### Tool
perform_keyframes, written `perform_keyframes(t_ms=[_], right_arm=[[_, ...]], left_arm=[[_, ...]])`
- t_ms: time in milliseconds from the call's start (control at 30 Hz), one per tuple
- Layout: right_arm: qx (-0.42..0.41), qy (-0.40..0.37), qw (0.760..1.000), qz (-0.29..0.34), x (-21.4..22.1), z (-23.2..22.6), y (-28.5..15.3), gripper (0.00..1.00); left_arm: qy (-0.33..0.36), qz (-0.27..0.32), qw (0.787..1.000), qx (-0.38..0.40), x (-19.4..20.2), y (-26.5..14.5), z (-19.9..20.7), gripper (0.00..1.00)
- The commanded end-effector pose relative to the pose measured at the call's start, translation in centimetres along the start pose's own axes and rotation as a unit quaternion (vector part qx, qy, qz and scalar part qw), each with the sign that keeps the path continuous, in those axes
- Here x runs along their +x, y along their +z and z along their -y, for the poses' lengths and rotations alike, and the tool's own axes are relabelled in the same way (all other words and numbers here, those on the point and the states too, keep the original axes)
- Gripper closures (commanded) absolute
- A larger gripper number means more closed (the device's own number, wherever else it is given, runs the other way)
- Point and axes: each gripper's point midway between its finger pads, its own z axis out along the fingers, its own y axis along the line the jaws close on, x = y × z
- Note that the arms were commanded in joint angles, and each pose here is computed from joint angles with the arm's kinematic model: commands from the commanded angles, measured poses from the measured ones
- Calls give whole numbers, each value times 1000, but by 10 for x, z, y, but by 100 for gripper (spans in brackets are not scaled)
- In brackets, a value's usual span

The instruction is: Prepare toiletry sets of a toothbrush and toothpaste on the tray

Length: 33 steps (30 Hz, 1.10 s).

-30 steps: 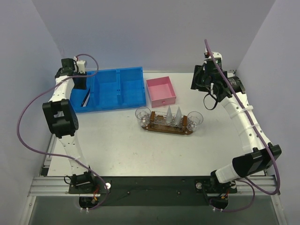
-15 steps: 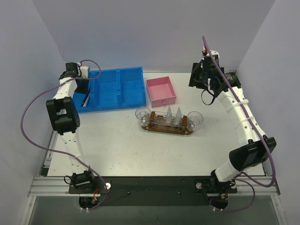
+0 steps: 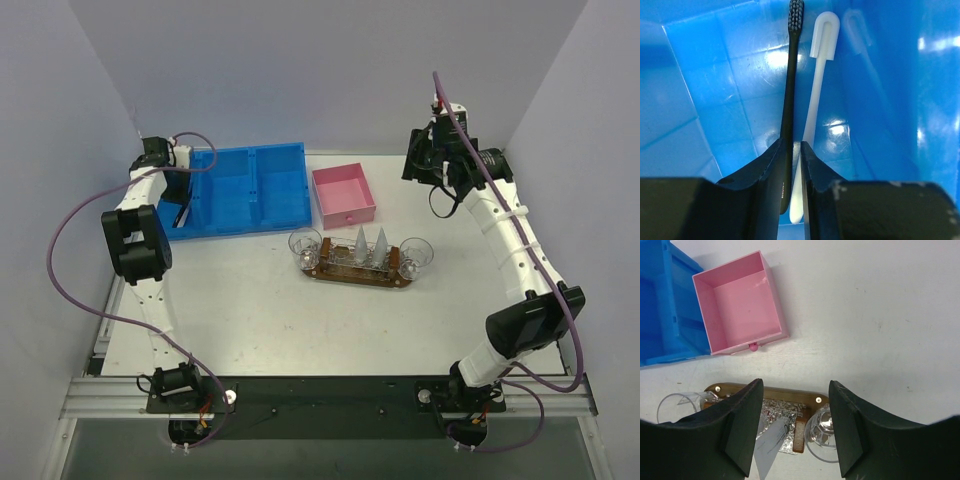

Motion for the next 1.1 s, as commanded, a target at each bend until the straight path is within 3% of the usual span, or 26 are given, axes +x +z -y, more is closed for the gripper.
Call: perform_keyframes(t_ms=[0,867,1067], right_arm=[[-5,9,1000,6,-10,-2,-1,50],[-11,4,1000,-4,-11,-5,5,50],[-12,5,1000,-7,-10,-5,7,50]], left_arm=[[4,32,999,-9,-22,-7,-5,71],[14,-36,999,-20,20,20,-8,72],[15,-34,999,-15,18,18,-6,91]])
